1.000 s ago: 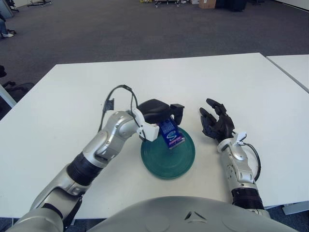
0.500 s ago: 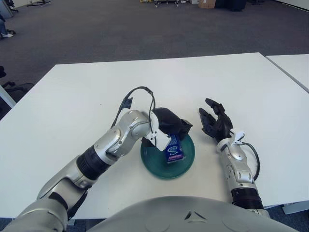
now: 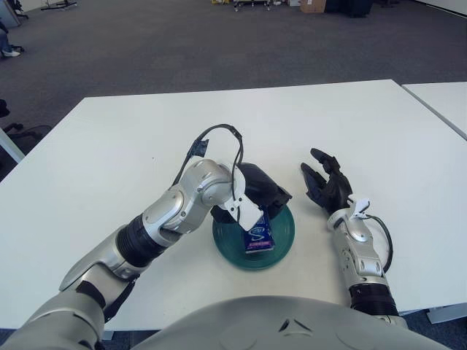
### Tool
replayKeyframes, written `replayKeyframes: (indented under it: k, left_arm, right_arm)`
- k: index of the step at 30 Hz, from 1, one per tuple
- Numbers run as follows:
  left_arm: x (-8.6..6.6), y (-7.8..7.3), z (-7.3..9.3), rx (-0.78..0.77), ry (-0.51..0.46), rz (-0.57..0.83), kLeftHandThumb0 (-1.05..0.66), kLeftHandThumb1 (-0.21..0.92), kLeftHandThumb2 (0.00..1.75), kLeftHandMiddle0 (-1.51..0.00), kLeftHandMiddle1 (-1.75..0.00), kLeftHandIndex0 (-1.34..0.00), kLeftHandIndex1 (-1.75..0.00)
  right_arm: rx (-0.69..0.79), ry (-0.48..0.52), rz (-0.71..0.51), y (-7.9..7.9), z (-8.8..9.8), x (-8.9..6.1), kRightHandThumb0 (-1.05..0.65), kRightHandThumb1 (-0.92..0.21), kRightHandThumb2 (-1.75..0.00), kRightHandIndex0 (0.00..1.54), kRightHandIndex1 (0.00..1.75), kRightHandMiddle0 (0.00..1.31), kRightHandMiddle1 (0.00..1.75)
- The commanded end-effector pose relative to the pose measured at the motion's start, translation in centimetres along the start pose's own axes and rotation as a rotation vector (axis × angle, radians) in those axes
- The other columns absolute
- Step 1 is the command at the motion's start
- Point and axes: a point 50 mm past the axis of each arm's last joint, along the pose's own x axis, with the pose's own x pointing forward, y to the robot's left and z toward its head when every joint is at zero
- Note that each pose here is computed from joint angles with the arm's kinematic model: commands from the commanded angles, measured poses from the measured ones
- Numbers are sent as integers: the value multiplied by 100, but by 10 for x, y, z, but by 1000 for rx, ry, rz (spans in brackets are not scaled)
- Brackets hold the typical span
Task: Put the gum into the plate.
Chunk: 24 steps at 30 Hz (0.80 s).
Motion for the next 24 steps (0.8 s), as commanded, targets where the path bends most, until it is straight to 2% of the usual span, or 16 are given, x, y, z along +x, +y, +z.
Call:
replayKeyframes:
  k: [1, 4, 8, 10, 11, 12, 15, 18, 19, 21, 24]
  left_arm:
    - [11, -15, -7, -15, 49, -45, 0, 21, 139, -59, -162, -64, -172]
    - [9, -31, -15, -12, 67, -43, 0, 29, 129, -56, -164, -57, -168]
    - [9, -31, -15, -9, 59, 6, 0, 42, 109, -52, -156, -52, -162]
    - [8, -30, -14, -11, 54, 28, 0, 68, 71, -47, -147, -38, -161]
    - [7, -31, -14, -14, 52, 33, 0, 71, 66, -46, -146, -36, -160]
    - [6, -33, -15, -20, 55, 38, -13, 78, 54, -39, -138, -38, -158]
    - [3, -35, -17, -28, 60, 51, -54, 77, 40, -26, -118, -15, -142]
    - [3, -36, -18, -22, 60, 72, -72, 80, 32, -21, -98, -5, -132]
    - [2, -36, -19, -18, 57, 76, -74, 81, 31, -21, -95, -4, -130]
    - [2, -36, -21, -10, 50, 80, -82, 86, 22, -19, -76, -2, -121]
    - [2, -36, -22, 10, 32, 86, -87, 90, 15, -19, -57, 0, -110]
  right_arm:
    - [50, 237, -38, -5, -44, -18, -52, -56, -68, 44, 0, 0, 76]
    - [58, 242, -39, -4, -44, -18, -52, -55, -68, 42, 0, 0, 75]
    - [58, 244, -38, -3, -43, -18, -54, -54, -69, 41, 0, 0, 74]
    - [56, 245, -38, -3, -43, -18, -57, -56, -67, 41, 0, 0, 72]
    - [53, 244, -38, -3, -43, -18, -58, -56, -66, 41, 0, 0, 72]
    - [48, 243, -38, -3, -43, -18, -59, -58, -64, 41, 0, 0, 71]
    - [38, 243, -39, -3, -42, -19, -62, -64, -58, 42, 0, 0, 69]
    - [35, 244, -38, -2, -42, -18, -63, -68, -55, 42, 0, 0, 67]
    - [36, 244, -36, -2, -43, -18, -63, -68, -54, 42, 0, 0, 67]
    - [38, 246, -33, -2, -43, -18, -62, -69, -53, 41, 0, 0, 67]
    - [48, 247, -29, -2, -43, -19, -61, -68, -52, 41, 0, 0, 66]
